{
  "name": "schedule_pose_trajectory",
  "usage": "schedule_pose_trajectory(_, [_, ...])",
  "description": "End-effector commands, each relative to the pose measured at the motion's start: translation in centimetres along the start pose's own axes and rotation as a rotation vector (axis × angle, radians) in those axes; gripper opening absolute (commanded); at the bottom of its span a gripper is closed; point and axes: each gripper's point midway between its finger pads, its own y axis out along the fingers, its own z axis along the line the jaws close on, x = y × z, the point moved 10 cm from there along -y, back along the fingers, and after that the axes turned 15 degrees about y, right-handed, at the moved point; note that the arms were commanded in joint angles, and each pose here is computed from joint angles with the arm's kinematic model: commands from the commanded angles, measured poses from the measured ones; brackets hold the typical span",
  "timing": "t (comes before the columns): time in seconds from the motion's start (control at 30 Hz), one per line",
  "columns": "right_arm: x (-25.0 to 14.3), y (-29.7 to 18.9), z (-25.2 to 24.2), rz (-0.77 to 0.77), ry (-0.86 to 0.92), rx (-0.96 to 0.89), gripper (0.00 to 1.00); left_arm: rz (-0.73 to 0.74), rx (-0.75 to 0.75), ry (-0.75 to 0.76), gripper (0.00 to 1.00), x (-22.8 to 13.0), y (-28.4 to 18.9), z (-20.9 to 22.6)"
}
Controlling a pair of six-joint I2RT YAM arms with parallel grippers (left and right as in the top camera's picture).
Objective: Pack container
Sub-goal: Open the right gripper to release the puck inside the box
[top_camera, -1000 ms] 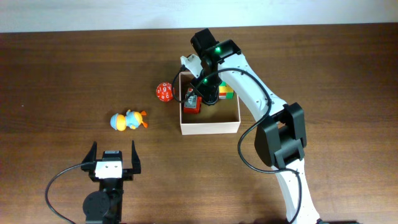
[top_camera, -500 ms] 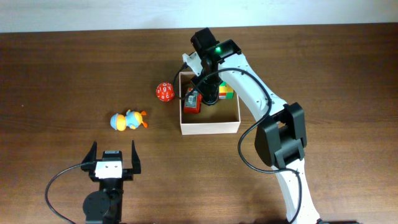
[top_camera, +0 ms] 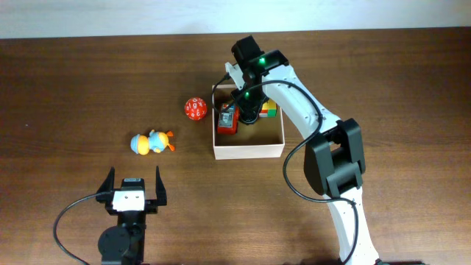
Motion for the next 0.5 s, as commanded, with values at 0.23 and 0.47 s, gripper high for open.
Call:
schedule_pose_trajectory(0.23, [0.2, 0.4, 0.5, -0.008, -0.019, 0.071, 0.31, 0.003, 0.012, 0.012, 0.99, -0.1, 0.0, 0.1])
schedule_pose_trajectory(0.47, [0.2, 0.4, 1.2, -0.016, -0.041, 0.078, 0.31, 0.003, 0.012, 0.013, 0.99, -0.1, 0.0, 0.1])
